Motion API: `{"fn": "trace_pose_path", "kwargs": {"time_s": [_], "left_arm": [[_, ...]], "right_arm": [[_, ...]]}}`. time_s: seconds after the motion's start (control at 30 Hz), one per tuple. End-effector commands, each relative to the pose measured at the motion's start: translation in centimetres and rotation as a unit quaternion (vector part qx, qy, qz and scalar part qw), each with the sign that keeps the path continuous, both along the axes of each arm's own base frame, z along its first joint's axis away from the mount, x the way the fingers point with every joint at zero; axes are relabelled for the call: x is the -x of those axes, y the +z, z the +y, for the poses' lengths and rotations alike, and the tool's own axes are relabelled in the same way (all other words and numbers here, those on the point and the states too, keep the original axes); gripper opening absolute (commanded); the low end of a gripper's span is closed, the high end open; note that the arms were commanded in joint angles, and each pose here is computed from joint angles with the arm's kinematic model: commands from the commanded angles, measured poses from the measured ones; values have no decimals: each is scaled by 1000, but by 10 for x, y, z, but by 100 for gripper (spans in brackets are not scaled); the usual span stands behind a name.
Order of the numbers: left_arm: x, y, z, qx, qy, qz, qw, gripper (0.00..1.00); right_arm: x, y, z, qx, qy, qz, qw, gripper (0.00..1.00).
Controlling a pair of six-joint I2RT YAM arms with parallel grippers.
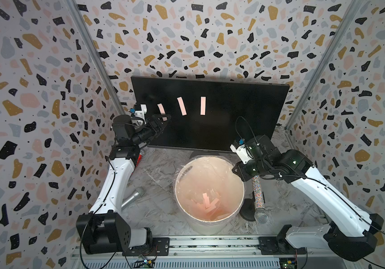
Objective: Remove the sticky note from the monitor
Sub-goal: Tear off the sticky note from the monitor.
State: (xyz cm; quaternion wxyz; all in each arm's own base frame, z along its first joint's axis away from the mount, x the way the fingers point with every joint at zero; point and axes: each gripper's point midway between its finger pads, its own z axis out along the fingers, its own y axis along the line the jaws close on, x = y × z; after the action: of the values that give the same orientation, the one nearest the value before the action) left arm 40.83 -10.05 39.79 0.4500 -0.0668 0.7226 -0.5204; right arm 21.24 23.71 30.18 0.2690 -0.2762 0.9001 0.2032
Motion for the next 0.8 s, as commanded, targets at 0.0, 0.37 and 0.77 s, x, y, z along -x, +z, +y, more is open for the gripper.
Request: {"fn": "trace_pose_path", "kwargs": {"time_s": [0.0, 0.37, 0.77], "left_arm": [[1, 31, 1, -1, -1, -52, 999, 74], [-4, 33, 1, 5, -1, -55, 998, 70], [0, 43, -1, 17, -10, -64, 998, 60]], "right_arm": [[-2, 8, 0, -14, -11, -8, 1000, 17], [-10, 13, 3, -25, -26, -17, 999, 6], [-11, 14, 3, -26, -29, -17, 999, 5]]}}
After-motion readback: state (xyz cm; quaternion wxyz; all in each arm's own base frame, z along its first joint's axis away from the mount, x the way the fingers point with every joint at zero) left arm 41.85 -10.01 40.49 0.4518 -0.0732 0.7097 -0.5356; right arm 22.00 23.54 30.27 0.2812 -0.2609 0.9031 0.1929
